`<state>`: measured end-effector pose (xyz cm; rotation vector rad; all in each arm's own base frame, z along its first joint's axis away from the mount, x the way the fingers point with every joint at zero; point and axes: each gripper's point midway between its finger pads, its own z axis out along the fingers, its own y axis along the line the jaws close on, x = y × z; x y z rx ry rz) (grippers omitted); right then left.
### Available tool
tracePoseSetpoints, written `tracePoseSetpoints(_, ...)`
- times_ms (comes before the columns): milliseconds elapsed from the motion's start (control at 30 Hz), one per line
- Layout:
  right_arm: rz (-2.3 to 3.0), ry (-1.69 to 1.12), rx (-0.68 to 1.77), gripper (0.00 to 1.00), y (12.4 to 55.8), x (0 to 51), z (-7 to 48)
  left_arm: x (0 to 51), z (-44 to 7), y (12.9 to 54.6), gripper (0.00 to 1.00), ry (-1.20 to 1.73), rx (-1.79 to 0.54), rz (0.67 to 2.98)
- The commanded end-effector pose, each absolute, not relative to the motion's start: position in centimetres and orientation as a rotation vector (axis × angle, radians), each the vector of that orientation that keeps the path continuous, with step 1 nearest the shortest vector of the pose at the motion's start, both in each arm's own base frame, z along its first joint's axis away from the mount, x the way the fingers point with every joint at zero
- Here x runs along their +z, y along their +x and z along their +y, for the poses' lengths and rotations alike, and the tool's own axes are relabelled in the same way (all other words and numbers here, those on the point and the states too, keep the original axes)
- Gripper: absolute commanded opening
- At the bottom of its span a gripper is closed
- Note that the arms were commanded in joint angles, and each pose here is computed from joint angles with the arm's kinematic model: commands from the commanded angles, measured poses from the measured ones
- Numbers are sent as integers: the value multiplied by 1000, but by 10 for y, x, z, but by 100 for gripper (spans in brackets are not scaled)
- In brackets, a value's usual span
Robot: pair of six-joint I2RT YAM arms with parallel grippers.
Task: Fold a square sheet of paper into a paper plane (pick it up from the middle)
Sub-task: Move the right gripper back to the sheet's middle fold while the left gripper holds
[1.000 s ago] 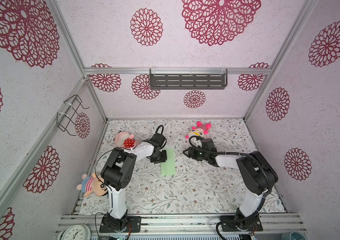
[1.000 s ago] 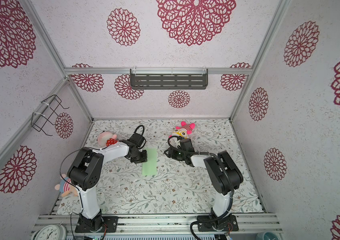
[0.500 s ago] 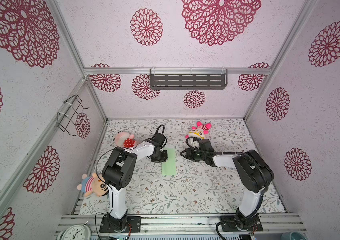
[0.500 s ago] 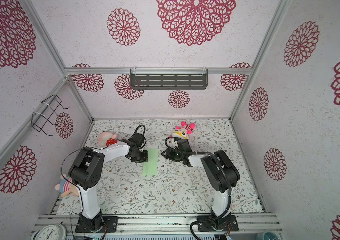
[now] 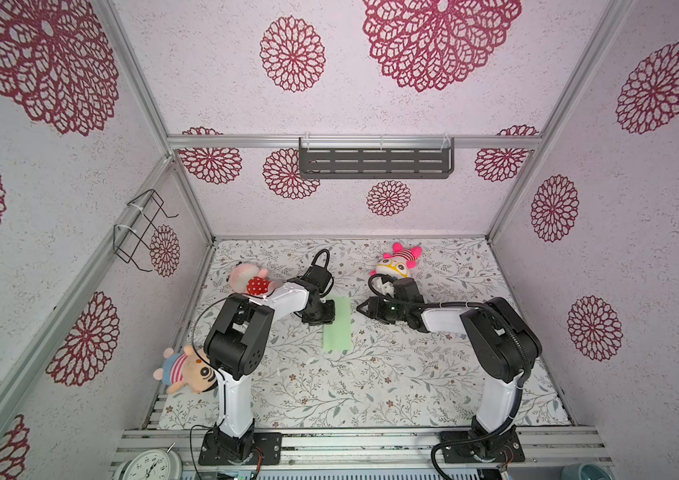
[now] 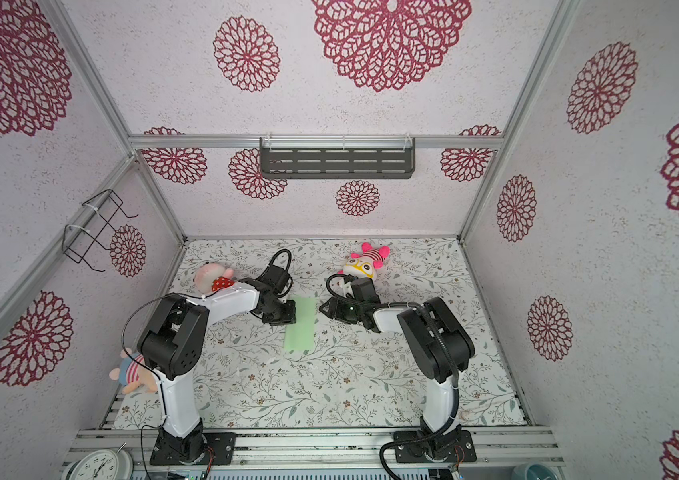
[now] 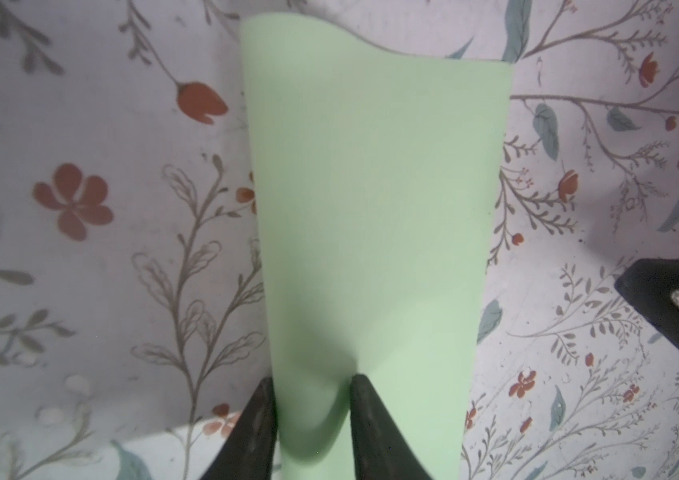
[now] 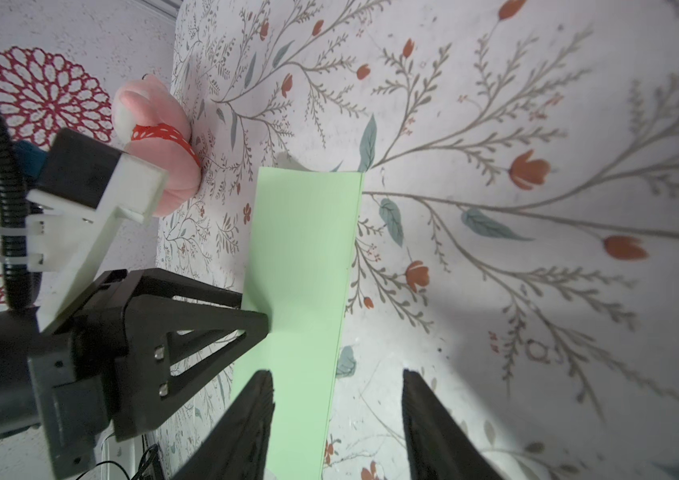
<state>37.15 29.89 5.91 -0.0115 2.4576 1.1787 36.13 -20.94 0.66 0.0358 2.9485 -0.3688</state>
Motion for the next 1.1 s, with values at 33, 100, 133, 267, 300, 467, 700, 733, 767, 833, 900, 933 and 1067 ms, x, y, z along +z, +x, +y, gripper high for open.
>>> tracePoseSetpoints(33,2438,-32,1214,53,375,69,308,-61,-171,298,34,51,-107,3228)
tracePoseSetpoints(100,2439,-33,1216,53,374,68,308,-61,-170,297,34,63,-102,3227)
tracePoseSetpoints(133,2440,-40,1219,53,373,68,309,-61,-171,297,34,72,-102,3229)
tracePoseSetpoints(267,2442,-48,1230,53,373,69,312,-62,-168,297,34,87,-79,3233)
tracePoseSetpoints(300,2442,-50,1231,53,372,69,312,-63,-168,297,34,91,-75,3237)
tracePoseSetpoints(467,2444,-63,1246,53,371,70,316,-66,-164,294,34,70,-38,3252)
tracePoseSetpoints(700,2436,-79,1270,50,370,75,322,-67,-161,294,35,-15,-13,3251)
tracePoseSetpoints(733,2434,-77,1270,50,370,75,322,-67,-159,294,34,-31,-11,3252)
tracePoseSetpoints(767,2433,-74,1271,50,370,76,322,-68,-159,294,35,-38,-6,3253)
tracePoseSetpoints(833,2428,-69,1270,50,371,77,322,-68,-159,294,35,-39,-15,3252)
tracePoseSetpoints(900,2422,-69,1276,50,372,79,323,-68,-160,294,35,-35,-23,3255)
tracePoseSetpoints(933,2422,-73,1282,49,371,79,324,-69,-161,294,35,-28,-26,3257)
tracePoseSetpoints(1067,2425,-100,1306,49,367,78,331,-69,-163,293,35,-4,-47,3264)
